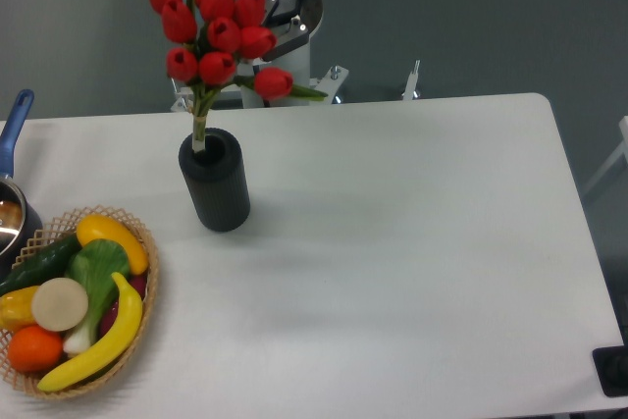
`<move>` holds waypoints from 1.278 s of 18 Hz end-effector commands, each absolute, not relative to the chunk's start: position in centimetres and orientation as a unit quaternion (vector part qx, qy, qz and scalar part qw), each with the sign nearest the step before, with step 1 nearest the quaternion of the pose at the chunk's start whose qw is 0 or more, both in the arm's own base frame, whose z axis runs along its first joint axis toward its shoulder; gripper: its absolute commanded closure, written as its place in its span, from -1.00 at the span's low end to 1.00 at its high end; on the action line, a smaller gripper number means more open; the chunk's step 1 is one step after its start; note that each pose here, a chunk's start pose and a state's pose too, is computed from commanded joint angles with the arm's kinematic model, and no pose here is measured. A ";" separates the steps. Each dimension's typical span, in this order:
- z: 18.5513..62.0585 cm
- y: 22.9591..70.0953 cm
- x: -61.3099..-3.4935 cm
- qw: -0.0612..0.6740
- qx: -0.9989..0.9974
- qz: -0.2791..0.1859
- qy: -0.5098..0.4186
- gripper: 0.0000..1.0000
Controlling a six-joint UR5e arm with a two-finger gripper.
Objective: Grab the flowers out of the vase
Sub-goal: 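Carry the tulip bunch away from the vase over the table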
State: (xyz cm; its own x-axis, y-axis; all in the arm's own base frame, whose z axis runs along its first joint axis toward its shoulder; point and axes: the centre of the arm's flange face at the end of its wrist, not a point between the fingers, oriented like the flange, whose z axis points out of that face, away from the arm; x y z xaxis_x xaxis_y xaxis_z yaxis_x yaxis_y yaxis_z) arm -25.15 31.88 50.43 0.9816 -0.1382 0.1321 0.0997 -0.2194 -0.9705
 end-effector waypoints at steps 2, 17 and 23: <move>52.0 31.5 -26.7 0.627 -0.776 -0.070 0.016 0.26; 47.5 31.5 -43.3 0.437 -0.894 0.096 -0.016 0.28; 41.0 38.6 -48.3 0.302 -0.948 0.106 -0.007 0.25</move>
